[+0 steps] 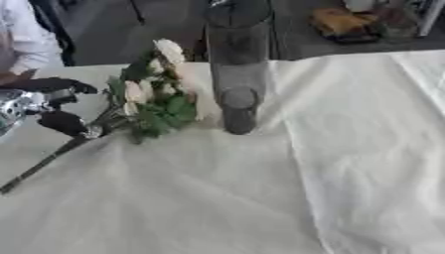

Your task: Arrange flowers into the vase.

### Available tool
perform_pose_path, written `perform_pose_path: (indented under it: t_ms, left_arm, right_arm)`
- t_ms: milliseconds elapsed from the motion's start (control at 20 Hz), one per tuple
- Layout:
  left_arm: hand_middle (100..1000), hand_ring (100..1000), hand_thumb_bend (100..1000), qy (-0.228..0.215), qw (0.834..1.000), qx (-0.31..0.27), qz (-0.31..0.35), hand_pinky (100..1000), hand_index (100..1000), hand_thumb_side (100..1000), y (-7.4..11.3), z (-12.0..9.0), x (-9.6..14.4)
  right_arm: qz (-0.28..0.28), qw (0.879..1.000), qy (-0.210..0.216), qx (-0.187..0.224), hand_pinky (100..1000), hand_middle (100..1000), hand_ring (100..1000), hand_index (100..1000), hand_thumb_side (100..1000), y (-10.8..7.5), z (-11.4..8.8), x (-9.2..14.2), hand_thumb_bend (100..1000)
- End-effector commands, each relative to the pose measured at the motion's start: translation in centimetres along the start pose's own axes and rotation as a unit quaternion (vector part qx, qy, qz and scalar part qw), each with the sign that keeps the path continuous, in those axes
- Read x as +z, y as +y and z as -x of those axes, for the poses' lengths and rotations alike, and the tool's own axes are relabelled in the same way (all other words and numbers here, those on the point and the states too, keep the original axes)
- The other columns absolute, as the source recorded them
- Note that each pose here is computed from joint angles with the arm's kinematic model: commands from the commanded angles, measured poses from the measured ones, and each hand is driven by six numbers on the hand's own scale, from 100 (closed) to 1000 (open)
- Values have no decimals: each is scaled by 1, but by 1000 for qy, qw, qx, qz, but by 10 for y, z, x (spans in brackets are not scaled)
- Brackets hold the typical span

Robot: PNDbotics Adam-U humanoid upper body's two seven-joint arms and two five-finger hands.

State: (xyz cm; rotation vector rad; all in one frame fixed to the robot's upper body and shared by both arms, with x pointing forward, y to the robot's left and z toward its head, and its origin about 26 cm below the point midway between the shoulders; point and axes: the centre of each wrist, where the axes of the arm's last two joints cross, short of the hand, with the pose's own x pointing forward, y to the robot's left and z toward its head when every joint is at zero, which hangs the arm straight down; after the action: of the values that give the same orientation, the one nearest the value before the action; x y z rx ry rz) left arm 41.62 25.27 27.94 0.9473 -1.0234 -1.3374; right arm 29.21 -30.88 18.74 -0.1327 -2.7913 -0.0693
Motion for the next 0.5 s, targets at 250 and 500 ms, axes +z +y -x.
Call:
perform_pose_path:
  t_ms: [250, 500]
  left_arm:
    - [952, 895, 400, 22, 1000, 14, 0, 789, 1000, 584, 8, 9, -3]
    - [944, 895, 363, 34, 999, 19, 0, 788, 1000, 561, 4, 13, -11]
  right_arm:
    - [-8, 1000, -14, -4, 844, 646, 856, 921, 1000, 1, -4, -7, 100]
    - [-8, 1000, -14, -4, 845, 645, 856, 921, 1000, 2, -4, -7, 100]
